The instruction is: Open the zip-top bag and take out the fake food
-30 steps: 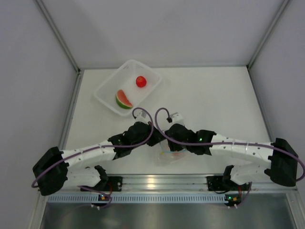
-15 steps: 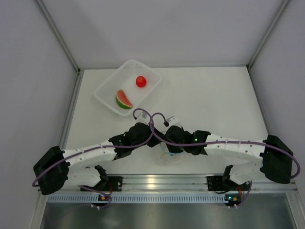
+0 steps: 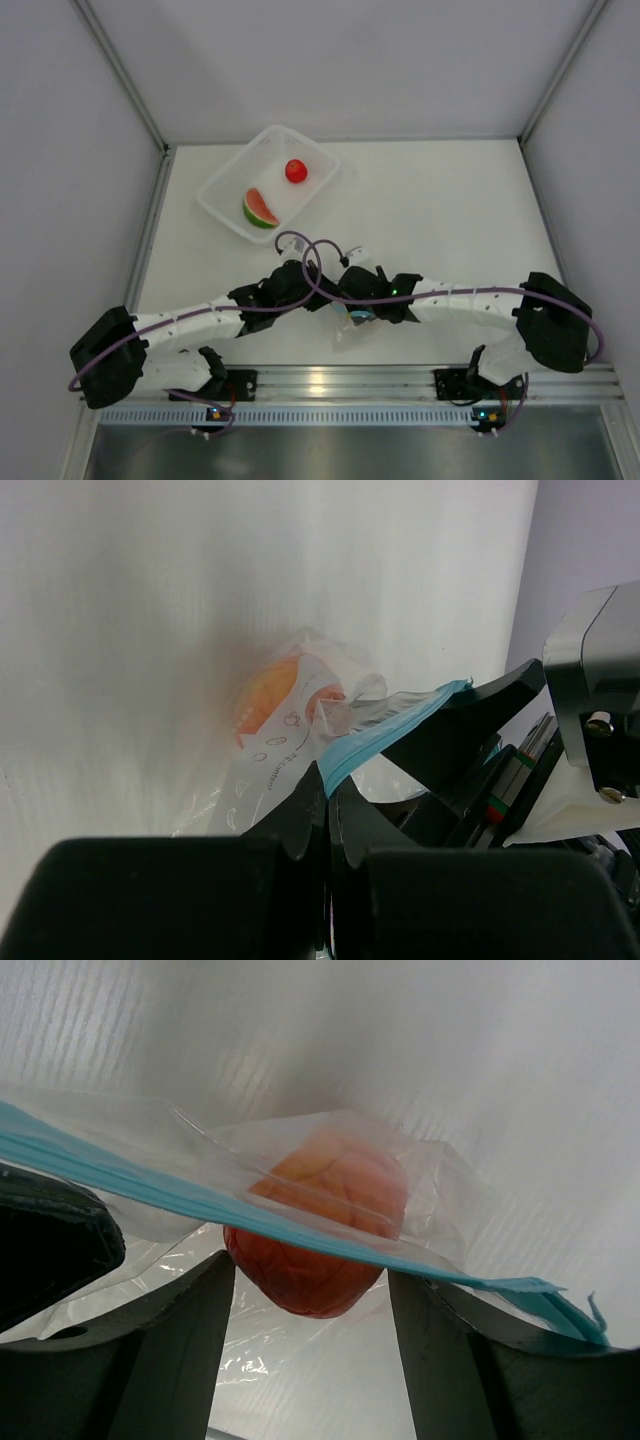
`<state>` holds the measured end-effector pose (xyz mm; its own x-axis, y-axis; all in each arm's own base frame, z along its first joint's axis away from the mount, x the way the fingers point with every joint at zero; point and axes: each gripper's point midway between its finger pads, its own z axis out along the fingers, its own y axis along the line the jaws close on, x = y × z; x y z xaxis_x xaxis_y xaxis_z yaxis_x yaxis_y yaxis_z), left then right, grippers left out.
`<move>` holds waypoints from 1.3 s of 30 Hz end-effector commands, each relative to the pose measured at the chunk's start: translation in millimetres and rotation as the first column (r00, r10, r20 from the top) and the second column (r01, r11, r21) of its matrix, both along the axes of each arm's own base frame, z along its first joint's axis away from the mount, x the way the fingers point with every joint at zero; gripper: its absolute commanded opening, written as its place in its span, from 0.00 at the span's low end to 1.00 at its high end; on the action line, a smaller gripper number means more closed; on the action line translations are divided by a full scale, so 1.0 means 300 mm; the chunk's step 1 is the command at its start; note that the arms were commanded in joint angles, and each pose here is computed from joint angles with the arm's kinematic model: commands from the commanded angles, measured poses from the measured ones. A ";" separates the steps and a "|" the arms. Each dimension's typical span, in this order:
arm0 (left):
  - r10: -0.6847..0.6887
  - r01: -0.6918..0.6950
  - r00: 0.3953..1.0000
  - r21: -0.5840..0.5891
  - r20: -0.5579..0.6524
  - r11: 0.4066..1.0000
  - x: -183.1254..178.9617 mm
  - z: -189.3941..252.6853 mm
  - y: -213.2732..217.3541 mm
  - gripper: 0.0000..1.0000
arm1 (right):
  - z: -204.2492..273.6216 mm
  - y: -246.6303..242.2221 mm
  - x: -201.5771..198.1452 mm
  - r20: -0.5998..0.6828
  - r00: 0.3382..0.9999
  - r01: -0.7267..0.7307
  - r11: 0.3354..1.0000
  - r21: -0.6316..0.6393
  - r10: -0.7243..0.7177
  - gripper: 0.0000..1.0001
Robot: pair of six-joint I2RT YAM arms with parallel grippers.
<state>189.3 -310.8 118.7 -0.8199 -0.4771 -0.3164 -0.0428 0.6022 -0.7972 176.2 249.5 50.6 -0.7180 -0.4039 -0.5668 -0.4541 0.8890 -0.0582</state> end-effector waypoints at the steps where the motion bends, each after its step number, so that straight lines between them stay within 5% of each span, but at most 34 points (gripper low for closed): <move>1: -0.008 0.015 0.998 -0.113 0.062 0.993 0.016 0.112 -0.047 0.00 | -0.022 0.012 0.044 0.039 0.999 0.035 0.999 0.010 -0.035 0.64; 12: -0.027 0.033 0.998 -0.110 0.048 0.993 0.007 0.085 -0.056 0.00 | -0.030 0.066 0.106 0.093 0.994 0.044 0.997 0.070 -0.050 0.72; 25: -0.017 0.022 0.999 -0.094 0.051 0.995 0.013 0.065 -0.048 0.00 | -0.012 0.049 0.155 0.174 0.978 0.094 0.989 0.115 -0.113 0.48; 39: 0.010 -0.006 0.998 -0.078 0.059 0.997 0.030 0.053 -0.040 0.00 | 0.166 0.115 0.079 0.203 0.978 0.008 0.988 0.154 -0.039 0.47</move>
